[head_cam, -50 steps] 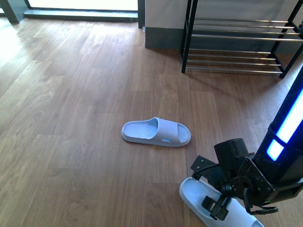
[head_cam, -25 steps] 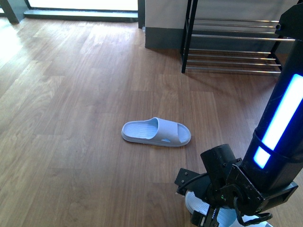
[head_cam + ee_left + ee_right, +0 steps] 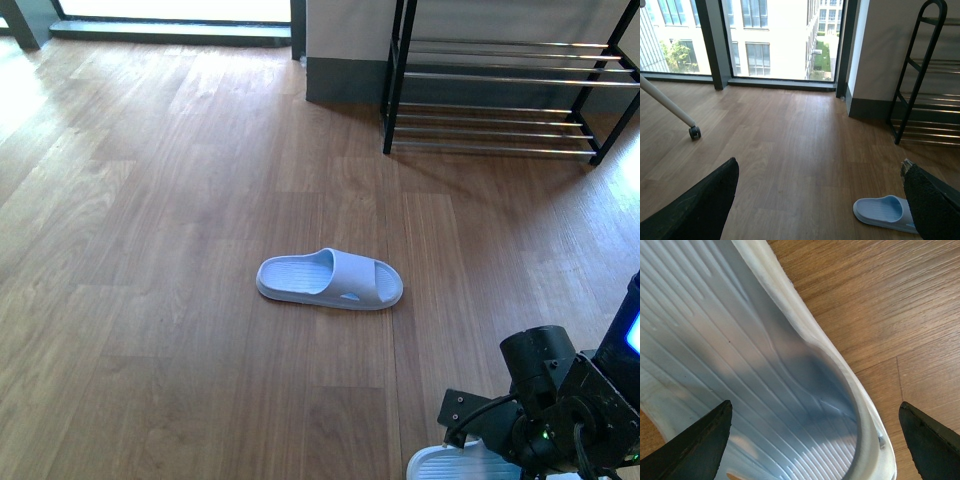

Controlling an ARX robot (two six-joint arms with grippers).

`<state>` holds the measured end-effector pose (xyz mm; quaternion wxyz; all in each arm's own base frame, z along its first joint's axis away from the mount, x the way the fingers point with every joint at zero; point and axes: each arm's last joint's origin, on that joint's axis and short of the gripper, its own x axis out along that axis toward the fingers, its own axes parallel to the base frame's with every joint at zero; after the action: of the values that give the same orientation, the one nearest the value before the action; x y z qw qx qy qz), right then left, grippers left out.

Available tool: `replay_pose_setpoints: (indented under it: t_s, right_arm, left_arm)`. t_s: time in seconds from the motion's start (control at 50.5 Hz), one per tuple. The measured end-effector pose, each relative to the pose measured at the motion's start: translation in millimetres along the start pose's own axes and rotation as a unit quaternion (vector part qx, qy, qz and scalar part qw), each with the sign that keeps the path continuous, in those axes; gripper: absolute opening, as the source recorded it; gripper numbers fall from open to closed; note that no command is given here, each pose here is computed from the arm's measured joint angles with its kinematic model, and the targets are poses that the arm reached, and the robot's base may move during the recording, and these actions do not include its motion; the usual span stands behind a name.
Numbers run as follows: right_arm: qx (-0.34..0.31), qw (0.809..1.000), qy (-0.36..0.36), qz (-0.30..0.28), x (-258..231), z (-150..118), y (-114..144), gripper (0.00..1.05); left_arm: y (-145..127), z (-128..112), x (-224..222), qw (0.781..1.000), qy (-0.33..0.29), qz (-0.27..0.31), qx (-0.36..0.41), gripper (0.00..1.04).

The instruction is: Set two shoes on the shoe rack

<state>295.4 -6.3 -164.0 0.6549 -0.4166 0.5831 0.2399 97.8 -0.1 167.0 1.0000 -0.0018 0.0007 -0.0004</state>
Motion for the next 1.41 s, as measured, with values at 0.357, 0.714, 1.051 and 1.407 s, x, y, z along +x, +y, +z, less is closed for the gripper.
replay_pose_setpoints:
  t_s: [0.357, 0.714, 1.051, 1.407]
  right_arm:
    - [0.025, 0.995, -0.018, -0.095, -4.3, 15.0, -25.2, 0.96]
    - [-0.06, 0.995, 0.07, -0.033, 5.6, -42.7, -13.4, 0.96]
    - [-0.123, 0.985, 0.11, -0.044, 2.8, -64.0, -17.9, 0.96]
    - [-0.103, 0.983, 0.131, -0.074, 9.1, -84.2, -31.4, 0.96]
  left_arm:
    - [0.0, 0.0, 0.0, 1.0, 0.0, 0.0, 0.0, 0.95]
    - [0.0, 0.0, 0.0, 1.0, 0.0, 0.0, 0.0, 0.95]
    - [0.0, 0.0, 0.0, 1.0, 0.0, 0.0, 0.0, 0.95]
    - [0.0, 0.0, 0.0, 1.0, 0.0, 0.0, 0.0, 0.95]
